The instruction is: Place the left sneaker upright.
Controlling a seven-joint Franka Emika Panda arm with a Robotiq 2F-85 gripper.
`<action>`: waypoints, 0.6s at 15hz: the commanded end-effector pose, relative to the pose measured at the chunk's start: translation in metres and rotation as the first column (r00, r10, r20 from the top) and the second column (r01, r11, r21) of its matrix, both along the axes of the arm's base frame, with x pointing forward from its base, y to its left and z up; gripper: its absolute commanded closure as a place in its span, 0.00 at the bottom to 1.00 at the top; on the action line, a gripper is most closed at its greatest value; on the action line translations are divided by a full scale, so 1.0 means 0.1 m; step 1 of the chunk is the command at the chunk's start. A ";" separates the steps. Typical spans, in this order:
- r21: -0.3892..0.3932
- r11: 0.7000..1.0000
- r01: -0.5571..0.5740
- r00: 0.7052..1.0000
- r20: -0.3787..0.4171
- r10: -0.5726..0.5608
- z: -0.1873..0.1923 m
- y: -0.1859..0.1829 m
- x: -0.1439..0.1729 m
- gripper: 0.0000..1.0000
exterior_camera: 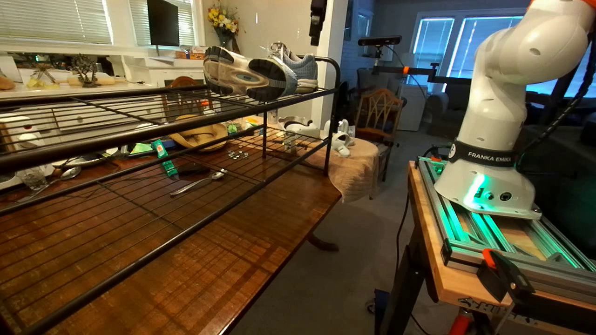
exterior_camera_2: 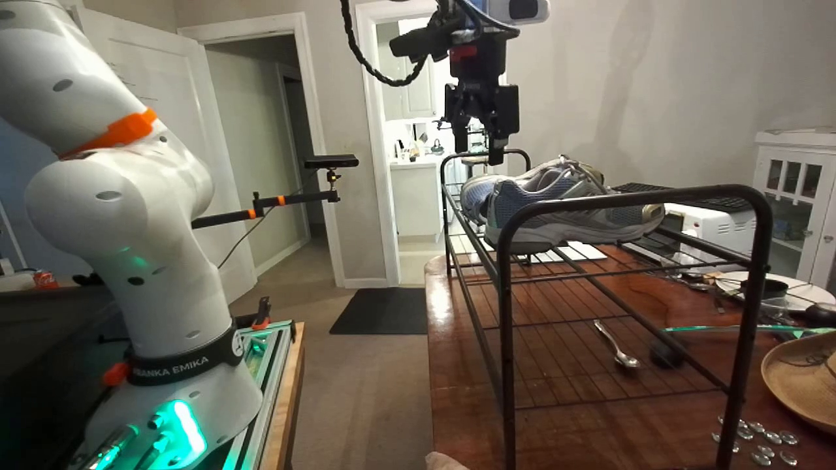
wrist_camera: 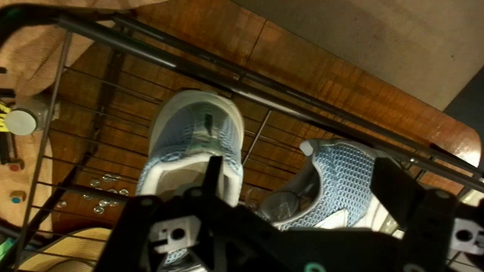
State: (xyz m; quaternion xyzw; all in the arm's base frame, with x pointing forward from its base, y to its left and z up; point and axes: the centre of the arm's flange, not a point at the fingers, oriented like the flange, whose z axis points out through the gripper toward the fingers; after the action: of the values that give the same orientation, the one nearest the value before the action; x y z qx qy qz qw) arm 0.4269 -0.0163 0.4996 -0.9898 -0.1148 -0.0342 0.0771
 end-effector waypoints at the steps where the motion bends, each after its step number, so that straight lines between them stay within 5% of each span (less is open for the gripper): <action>1: 0.091 0.995 0.032 0.999 0.016 -0.033 -0.24 0.23 0.04 0.00; 9: 0.168 0.981 0.100 0.989 0.092 -0.116 -0.61 0.49 0.12 0.00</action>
State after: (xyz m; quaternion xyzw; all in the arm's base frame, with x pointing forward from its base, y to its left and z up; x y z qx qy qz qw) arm 0.4395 0.0215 0.4555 -0.9833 -0.0822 -0.0848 0.1387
